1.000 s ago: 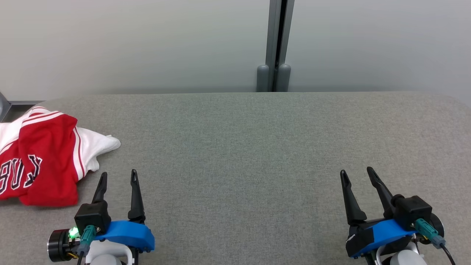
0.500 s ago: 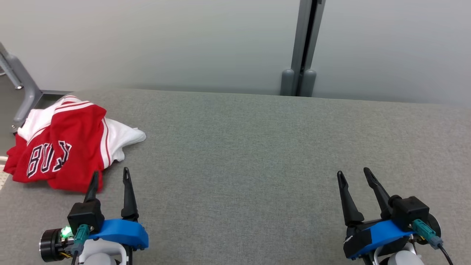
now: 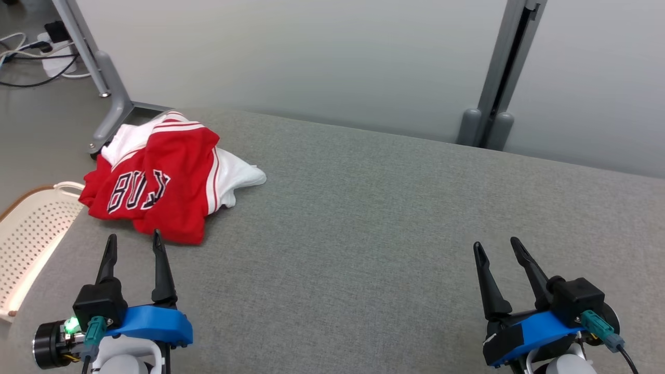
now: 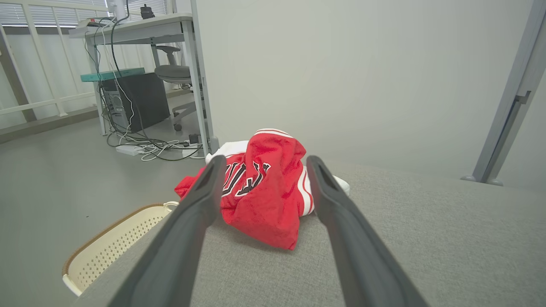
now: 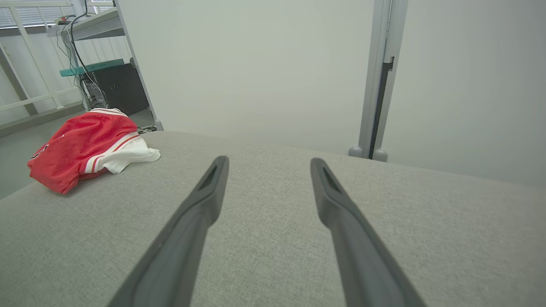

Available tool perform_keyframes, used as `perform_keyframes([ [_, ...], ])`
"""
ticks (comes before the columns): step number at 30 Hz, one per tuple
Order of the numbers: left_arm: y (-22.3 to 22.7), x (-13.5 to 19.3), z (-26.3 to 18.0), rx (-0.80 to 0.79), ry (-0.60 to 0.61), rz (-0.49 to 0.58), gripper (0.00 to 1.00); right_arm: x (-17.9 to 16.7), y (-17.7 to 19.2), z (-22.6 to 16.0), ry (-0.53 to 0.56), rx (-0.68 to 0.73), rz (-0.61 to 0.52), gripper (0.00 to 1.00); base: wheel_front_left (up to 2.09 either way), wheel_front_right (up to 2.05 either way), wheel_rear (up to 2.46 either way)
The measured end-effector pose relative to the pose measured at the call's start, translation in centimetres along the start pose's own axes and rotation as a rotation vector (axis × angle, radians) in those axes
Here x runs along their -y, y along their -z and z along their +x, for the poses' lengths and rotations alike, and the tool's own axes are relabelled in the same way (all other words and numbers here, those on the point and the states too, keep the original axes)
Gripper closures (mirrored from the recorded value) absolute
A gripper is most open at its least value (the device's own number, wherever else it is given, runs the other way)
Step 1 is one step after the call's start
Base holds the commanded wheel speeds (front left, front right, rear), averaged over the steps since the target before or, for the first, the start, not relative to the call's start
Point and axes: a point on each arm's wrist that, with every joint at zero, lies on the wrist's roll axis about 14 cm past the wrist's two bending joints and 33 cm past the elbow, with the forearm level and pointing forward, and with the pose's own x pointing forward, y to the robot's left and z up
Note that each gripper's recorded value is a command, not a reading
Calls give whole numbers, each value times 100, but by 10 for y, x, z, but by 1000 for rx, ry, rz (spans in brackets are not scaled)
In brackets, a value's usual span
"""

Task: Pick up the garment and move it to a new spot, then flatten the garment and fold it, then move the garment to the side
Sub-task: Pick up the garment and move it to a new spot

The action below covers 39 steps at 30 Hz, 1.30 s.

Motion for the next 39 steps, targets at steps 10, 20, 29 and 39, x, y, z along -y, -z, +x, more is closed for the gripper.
perform_keyframes([
  [10, -3, -43, -21, 9, -115, 8, 0, -30, 4, 15, -88, -10, 9, 0, 0, 0, 0],
  [20, -4, -61, -29, 11, -165, 10, 0, -42, 9, 21, -125, -21, 16, 0, 0, 0, 0],
  [29, -17, -64, -8, 46, -168, -8, 0, -26, 16, 18, -84, -36, 13, 0, 0, 0, 0],
  [39, -62, -48, 90, 152, -73, 47, 0, 20, 29, 28, 11, -48, -42, 0, 0, 0, 0],
])
